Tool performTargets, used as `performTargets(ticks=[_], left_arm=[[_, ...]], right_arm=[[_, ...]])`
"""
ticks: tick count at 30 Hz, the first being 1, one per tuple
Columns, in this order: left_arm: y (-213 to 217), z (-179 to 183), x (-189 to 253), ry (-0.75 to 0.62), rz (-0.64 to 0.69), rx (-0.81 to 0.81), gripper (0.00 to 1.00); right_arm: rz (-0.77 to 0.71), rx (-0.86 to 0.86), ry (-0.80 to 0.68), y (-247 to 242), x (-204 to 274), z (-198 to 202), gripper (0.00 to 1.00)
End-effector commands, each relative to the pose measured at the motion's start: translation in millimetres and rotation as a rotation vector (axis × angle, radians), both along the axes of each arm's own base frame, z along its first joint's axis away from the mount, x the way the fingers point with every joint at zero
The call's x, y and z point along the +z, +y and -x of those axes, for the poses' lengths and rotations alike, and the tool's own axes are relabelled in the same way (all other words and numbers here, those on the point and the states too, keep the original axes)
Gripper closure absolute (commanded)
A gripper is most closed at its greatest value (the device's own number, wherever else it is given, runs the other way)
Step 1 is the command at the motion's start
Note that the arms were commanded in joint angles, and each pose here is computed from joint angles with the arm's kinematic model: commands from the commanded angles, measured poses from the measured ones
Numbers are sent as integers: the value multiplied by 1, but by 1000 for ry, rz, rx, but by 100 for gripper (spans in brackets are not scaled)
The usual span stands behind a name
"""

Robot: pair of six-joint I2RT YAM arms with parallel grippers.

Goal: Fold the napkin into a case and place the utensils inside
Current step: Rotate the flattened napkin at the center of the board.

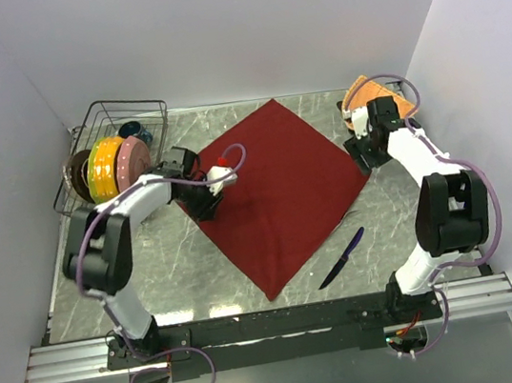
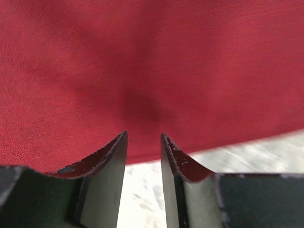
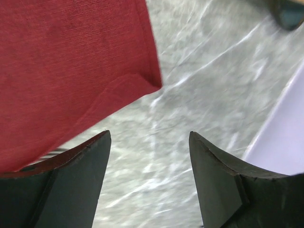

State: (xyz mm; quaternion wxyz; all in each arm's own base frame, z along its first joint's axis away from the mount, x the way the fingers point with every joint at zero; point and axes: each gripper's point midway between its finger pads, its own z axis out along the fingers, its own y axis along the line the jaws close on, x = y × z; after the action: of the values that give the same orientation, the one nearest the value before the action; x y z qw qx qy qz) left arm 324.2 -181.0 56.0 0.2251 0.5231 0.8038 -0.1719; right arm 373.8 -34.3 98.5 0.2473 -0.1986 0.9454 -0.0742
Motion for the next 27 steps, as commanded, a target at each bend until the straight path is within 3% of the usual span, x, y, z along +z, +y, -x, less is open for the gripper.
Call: performTargets(ticks=[1,7,15,22,27], left_arm=[[19,-30,-20,-24,-61,118,62],[41,9,-53,70,-148,121,69],[57,56,-56,153,-176,162,75],[60,109,-43,245,-224,111,75],[52,108,-14,232,-189,57,67]], right_arm=[[-143,-162,32,9,10,16,27],[-256,-353,89,-6,-1,18,27],[-487,-493,139,14,-12,3,28],[-565,-501,134,26,-11,-6,29],[-583,-514,96,28,-7,-23,32]])
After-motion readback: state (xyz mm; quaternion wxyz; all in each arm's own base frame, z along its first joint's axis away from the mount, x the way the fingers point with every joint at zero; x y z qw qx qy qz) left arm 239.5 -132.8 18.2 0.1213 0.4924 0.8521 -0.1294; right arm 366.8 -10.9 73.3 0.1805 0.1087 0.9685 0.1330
